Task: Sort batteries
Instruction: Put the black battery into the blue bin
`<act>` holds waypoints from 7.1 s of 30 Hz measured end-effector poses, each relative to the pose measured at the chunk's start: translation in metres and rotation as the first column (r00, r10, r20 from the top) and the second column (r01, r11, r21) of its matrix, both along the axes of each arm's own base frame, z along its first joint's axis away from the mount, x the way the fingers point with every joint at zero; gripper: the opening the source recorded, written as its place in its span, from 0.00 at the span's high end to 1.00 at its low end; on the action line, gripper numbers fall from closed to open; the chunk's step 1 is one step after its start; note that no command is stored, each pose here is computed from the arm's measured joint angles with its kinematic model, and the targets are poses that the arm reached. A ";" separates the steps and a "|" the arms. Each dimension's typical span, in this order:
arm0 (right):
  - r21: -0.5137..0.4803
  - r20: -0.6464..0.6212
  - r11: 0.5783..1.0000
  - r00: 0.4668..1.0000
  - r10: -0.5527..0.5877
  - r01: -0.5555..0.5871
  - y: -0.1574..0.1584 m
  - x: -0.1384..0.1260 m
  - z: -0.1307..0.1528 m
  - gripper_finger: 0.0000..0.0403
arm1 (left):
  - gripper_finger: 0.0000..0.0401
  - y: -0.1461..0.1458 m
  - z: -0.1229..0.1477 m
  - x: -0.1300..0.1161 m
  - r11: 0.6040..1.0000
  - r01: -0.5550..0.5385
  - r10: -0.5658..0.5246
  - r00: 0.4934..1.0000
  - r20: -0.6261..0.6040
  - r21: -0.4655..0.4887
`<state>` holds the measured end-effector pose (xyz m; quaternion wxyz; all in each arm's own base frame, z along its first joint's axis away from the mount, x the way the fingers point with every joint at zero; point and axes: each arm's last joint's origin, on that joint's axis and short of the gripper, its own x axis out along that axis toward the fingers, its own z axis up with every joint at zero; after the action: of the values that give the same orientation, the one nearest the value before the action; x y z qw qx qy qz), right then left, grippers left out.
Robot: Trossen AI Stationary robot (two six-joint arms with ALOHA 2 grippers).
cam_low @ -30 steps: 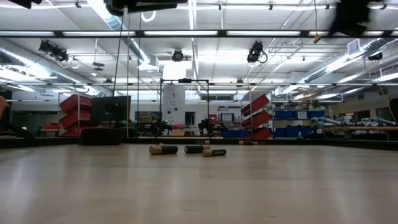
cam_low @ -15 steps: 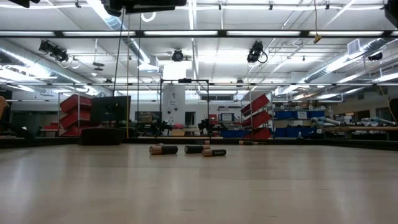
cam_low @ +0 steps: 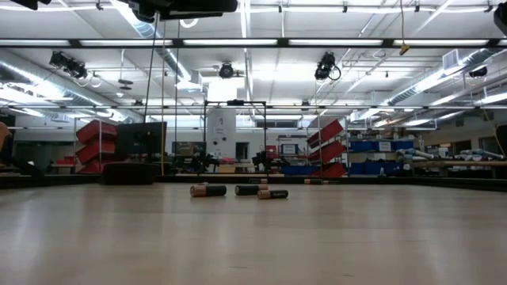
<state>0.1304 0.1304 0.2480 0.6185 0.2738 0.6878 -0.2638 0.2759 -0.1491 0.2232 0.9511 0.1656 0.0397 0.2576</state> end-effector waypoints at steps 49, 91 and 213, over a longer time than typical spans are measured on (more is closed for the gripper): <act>-0.601 0.390 0.790 0.818 0.422 -0.121 -0.065 0.060 0.042 0.85 | 0.52 0.080 -0.102 -0.001 0.872 -0.044 -0.206 0.871 -0.447 -0.488; -0.796 0.584 0.600 0.153 0.797 -0.083 -0.039 0.109 0.016 0.85 | 0.96 0.046 -0.022 0.006 0.917 0.388 -0.392 0.919 -0.027 -0.095; -0.342 0.783 0.845 0.372 0.497 -0.410 -0.041 0.039 0.044 0.75 | 0.49 0.105 -0.138 0.044 0.907 -0.015 -0.127 0.943 -0.306 -0.420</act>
<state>0.1694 0.0896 0.2917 0.9320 0.1390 0.3302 0.0546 0.3195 -0.0444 0.0854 0.9516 0.0002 0.2460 0.1843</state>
